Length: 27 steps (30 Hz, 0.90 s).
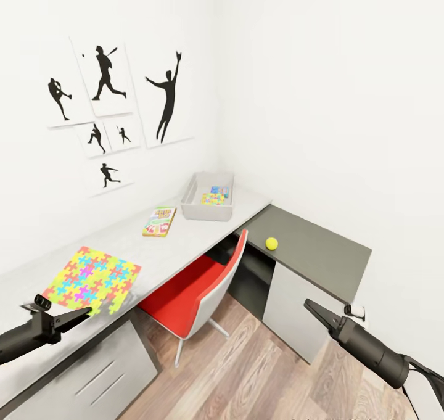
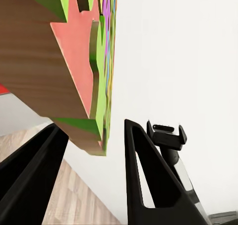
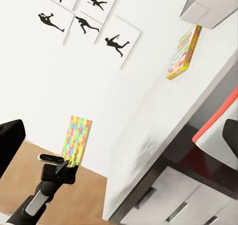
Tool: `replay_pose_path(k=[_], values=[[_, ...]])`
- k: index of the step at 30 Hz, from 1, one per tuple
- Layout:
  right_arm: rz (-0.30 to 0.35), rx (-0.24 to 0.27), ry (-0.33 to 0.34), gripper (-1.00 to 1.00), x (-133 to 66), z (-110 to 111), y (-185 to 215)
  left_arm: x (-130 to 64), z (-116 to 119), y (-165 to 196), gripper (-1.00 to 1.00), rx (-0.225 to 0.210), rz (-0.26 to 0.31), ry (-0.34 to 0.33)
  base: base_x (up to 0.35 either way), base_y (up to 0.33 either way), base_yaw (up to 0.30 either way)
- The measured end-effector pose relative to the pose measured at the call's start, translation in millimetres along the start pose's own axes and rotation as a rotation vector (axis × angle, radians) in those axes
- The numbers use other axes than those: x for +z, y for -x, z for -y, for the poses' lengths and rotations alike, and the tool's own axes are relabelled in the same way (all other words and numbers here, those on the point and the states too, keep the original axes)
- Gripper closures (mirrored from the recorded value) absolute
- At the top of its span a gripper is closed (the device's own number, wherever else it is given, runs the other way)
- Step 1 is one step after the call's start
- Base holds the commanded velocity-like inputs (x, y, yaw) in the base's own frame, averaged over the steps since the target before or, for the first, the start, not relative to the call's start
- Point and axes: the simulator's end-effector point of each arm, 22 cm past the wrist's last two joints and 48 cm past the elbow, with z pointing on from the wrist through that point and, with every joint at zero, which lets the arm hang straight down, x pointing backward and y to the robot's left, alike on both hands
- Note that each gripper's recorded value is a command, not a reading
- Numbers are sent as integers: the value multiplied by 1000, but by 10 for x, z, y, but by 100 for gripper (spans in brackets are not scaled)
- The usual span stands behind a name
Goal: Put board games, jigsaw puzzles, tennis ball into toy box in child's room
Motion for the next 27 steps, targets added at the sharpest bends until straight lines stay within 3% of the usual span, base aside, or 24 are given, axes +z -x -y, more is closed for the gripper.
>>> replay_pose_path(k=[27], values=[[10,-23,20,-100,-10,-130,56,-135,156,116,100,43,15,2,0,0,-209]])
